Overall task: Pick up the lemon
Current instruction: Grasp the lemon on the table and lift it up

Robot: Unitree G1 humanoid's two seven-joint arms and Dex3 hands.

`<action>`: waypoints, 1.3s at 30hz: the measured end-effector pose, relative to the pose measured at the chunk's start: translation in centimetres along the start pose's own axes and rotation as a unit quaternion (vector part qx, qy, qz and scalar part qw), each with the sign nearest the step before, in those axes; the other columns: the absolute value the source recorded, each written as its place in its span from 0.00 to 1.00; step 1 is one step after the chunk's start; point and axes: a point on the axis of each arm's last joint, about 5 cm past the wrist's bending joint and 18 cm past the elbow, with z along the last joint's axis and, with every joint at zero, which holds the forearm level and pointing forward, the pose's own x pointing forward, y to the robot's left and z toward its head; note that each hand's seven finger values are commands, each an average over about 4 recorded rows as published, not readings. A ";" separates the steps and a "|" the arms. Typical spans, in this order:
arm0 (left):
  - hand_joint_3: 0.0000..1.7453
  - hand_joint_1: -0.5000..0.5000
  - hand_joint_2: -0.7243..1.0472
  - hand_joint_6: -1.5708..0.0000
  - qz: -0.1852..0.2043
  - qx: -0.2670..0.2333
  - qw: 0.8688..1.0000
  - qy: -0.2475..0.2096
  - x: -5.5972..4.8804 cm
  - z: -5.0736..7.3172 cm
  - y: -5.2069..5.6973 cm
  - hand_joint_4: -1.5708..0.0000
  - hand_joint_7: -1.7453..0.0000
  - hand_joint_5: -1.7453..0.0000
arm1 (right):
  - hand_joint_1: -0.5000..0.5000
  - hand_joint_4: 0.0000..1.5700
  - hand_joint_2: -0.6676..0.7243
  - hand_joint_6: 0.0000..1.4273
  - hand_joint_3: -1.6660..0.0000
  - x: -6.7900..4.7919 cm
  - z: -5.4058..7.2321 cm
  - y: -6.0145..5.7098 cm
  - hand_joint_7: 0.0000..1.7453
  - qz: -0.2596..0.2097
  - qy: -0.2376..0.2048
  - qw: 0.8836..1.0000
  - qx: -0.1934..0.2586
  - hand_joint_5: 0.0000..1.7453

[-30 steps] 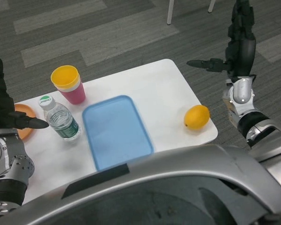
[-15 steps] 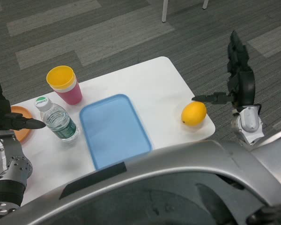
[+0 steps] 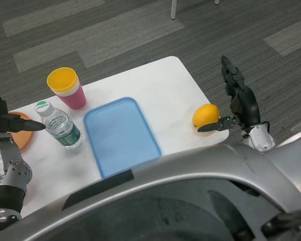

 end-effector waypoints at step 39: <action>0.04 0.24 0.05 0.98 0.000 -0.004 1.000 0.005 -1.1 -0.3 -0.1 1.00 0.92 0.59 | 0.04 0.30 0.68 0.00 0.90 1.5 -3.2 -0.8 0.00 0.118 0.145 0.977 -0.103 0.12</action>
